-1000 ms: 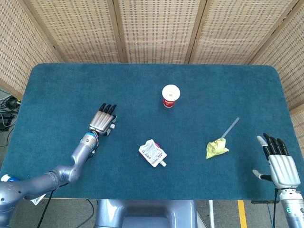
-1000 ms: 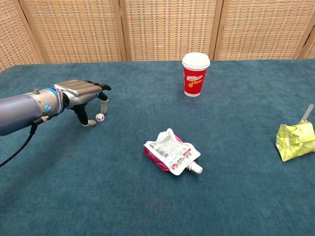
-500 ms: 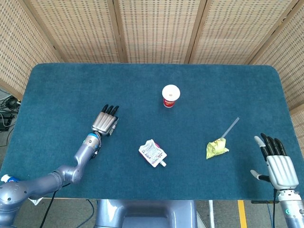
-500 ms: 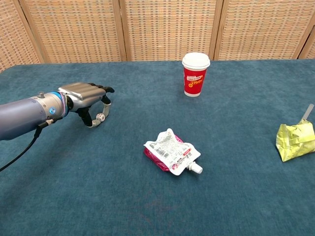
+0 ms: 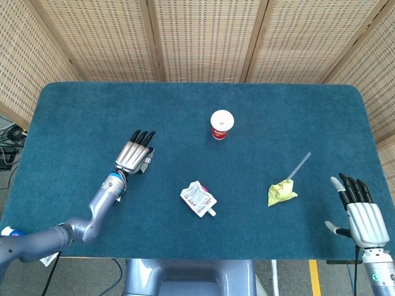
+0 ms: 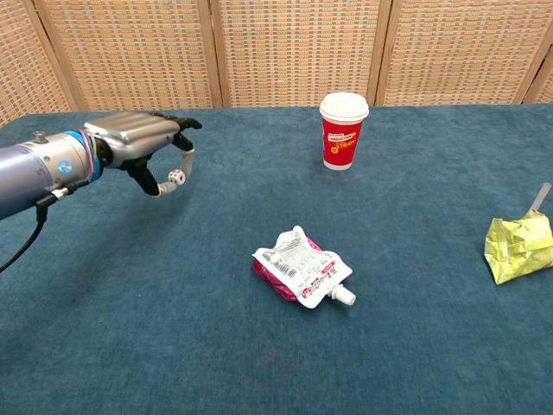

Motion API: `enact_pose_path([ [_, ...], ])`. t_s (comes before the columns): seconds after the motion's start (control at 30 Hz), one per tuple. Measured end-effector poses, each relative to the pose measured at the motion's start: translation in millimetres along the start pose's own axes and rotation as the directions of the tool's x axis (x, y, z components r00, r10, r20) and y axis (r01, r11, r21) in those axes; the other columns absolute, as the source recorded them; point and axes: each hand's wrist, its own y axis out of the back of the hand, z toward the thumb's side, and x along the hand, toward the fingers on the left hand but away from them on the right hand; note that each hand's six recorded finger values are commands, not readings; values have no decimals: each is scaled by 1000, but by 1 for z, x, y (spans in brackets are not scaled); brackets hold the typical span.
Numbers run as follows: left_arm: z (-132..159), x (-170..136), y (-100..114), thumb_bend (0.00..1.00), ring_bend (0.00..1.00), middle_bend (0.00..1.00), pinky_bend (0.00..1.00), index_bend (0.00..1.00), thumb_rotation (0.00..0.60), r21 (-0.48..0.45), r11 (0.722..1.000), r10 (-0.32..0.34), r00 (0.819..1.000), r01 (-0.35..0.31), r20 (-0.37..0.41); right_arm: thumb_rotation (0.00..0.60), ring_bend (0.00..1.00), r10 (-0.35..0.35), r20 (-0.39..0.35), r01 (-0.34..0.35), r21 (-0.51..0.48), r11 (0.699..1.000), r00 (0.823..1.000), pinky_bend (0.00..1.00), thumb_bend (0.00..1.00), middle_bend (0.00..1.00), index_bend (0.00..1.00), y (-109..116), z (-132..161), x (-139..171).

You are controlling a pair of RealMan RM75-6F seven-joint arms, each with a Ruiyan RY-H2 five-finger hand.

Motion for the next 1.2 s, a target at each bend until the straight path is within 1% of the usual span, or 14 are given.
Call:
enact_pose_path([
  [0.1,5,-7,13,412,0,0,0,504,600,-13,1000,27,999,-26,21,600,0,-10,-4,10,-9,1000,1000,0,0,0,0,4,1,1],
  [0.17,10,-12,21,406,0,0,0,452,600,-21,999,42,998,-41,35,600,0,-14,-5,14,-14,1000,1000,0,0,0,0,6,1,2],
  [0.23,15,-18,30,379,0,0,0,327,600,-27,998,62,997,-60,51,600,0,-14,-6,14,-18,1000,1000,0,0,0,0,7,1,3],
  [0.33,21,-24,42,302,0,0,0,146,600,-24,996,88,994,-87,66,600,0,-17,-12,17,-21,1000,1000,0,0,0,0,8,2,3],
  [0.43,21,-28,49,290,0,0,0,66,600,-16,994,105,992,-105,69,600,0,-27,-21,27,-27,999,999,0,0,0,0,10,3,4],
  [0.53,20,-31,52,288,0,0,0,43,600,-13,994,113,991,-112,66,600,0,-31,-22,30,-30,999,999,0,0,0,0,10,2,5],
  [0.77,14,-40,57,288,0,0,0,41,600,-32,989,142,989,-141,46,600,0,-32,-14,32,-32,999,999,0,0,0,0,11,0,5],
  [0.9,5,-54,59,280,0,0,0,20,600,-51,983,177,984,-176,17,600,0,-31,-6,31,-30,999,999,0,0,0,0,11,-2,4],
  [0.97,-3,-63,59,211,0,0,0,11,600,-58,979,198,980,-198,-6,600,0,-29,0,29,-28,999,1000,0,0,0,0,11,-3,4],
  [1.03,-13,-77,58,85,0,0,0,3,600,-72,972,223,974,-225,-42,600,0,-25,7,25,-26,999,1000,0,0,0,0,11,-5,3],
  [1.07,-18,-84,58,54,0,0,0,1,600,-78,968,234,970,-238,-60,600,0,-24,10,24,-24,999,1000,0,0,0,0,10,-5,3],
  [1.13,-31,-101,58,3,0,0,0,0,600,-85,958,264,959,-273,-103,600,0,-19,12,19,-18,1000,1000,0,0,0,0,9,-6,2],
  [1.2,-46,-120,57,0,0,0,0,0,600,-82,949,291,945,-306,-151,600,0,-15,13,15,-13,1000,1000,0,0,0,0,8,-6,2],
])
